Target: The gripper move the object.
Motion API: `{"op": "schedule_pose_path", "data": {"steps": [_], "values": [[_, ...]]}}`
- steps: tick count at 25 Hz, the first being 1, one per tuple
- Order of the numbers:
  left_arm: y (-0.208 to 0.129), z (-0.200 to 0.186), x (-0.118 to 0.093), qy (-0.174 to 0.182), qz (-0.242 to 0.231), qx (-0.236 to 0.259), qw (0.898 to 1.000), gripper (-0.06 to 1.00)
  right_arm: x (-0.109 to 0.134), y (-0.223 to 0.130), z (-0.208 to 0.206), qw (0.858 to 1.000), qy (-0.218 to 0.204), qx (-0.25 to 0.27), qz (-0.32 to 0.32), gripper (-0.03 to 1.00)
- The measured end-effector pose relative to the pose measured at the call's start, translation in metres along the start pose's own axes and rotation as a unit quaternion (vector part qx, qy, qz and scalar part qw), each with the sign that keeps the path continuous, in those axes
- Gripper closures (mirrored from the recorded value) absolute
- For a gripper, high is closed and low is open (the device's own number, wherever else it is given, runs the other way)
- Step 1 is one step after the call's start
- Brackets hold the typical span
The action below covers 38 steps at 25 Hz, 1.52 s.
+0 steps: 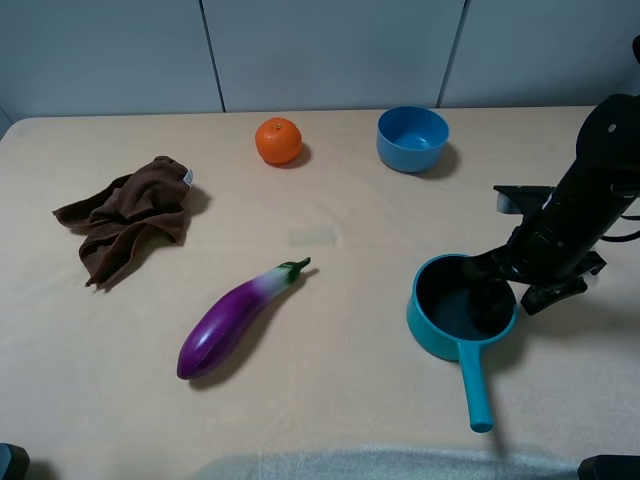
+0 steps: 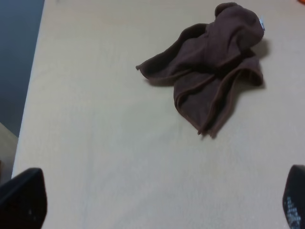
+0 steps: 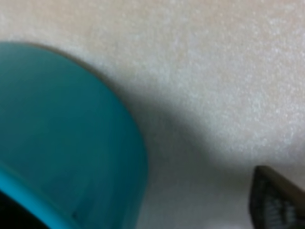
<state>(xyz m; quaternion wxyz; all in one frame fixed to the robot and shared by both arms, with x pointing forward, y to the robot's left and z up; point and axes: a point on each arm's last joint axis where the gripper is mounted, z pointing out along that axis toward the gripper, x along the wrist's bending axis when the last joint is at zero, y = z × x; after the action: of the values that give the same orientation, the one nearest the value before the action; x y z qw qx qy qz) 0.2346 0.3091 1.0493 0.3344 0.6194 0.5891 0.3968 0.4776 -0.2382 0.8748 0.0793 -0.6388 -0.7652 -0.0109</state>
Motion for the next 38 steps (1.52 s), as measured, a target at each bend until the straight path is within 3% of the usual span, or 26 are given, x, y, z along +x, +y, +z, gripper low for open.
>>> {"op": "schedule_pose_path", "data": {"steps": [12, 28, 38], "values": [[0.0, 0.0, 0.0, 0.0, 0.0, 0.0, 1.0, -0.05, 0.0, 0.0, 0.0, 1.0, 0.002, -0.001, 0.003, 0.98], [0.0, 0.0, 0.0, 0.0, 0.0, 0.0, 1.0, -0.05, 0.0, 0.0, -0.001, 1.0, 0.002, -0.001, 0.003, 0.97], [0.0, 0.0, 0.0, 0.0, 0.0, 0.0, 1.0, -0.05, 0.005, -0.007, -0.024, 1.0, 0.008, -0.014, 0.004, 0.97]]}}
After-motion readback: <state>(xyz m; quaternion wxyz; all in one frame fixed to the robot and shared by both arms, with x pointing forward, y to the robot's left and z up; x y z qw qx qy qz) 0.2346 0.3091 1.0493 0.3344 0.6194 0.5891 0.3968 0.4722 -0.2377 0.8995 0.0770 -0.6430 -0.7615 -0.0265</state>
